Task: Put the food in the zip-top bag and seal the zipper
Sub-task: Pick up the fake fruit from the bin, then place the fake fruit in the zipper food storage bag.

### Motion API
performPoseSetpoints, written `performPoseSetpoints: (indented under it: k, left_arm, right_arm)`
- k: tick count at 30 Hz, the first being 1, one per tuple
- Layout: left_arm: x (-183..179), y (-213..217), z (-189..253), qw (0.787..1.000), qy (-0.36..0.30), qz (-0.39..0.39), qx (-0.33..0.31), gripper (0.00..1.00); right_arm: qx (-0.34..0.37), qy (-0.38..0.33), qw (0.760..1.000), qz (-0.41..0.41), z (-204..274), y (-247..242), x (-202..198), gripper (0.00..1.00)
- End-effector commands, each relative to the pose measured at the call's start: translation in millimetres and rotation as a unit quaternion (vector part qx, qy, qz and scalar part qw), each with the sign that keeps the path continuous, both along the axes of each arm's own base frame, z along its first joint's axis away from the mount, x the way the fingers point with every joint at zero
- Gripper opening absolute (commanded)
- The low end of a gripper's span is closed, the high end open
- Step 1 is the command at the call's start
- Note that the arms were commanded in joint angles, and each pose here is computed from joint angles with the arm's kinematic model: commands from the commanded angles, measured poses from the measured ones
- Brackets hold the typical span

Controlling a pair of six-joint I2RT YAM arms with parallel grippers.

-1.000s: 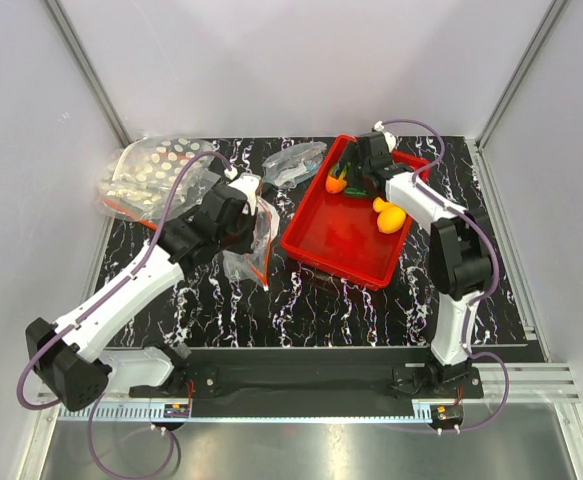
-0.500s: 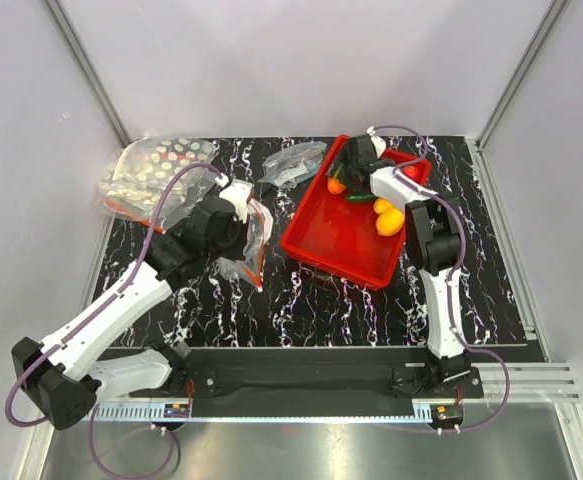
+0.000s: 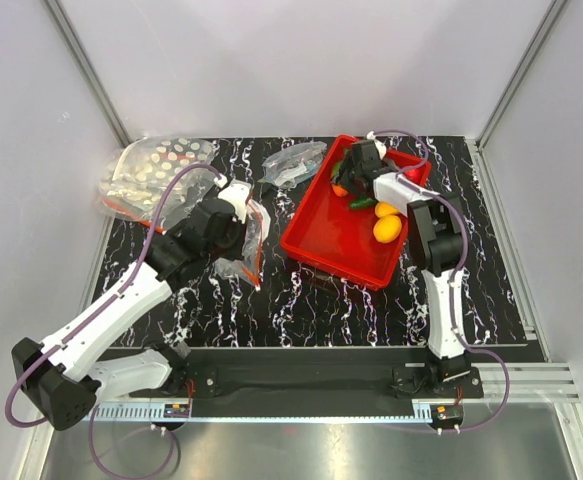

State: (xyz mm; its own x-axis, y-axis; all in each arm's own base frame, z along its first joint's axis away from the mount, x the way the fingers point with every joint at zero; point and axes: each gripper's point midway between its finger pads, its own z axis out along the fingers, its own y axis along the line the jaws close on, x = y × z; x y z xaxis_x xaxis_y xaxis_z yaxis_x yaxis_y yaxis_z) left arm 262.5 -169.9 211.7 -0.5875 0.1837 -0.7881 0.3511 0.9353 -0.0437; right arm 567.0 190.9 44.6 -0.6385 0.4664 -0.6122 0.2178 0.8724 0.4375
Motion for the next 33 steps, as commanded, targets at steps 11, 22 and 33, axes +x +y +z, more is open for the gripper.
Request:
performPoseSetpoints:
  k: [11,22,33]
  left_arm:
    - [7,-9,-13,0.999,0.033,-0.005,0.007,0.00]
    - [5,-15,-23,0.998,0.059,-0.016,0.009,0.00]
    - [8,-16,-25,0.997,0.070,-0.018,-0.002,0.00]
  right_arm:
    - [0.077,-0.109,0.945,0.299,134,84,-152,0.20]
    - [0.089,-0.149,0.858,0.484,169,145,-314,0.21]
    - [0.084,-0.128,0.834,0.531,155,168,-356,0.20]
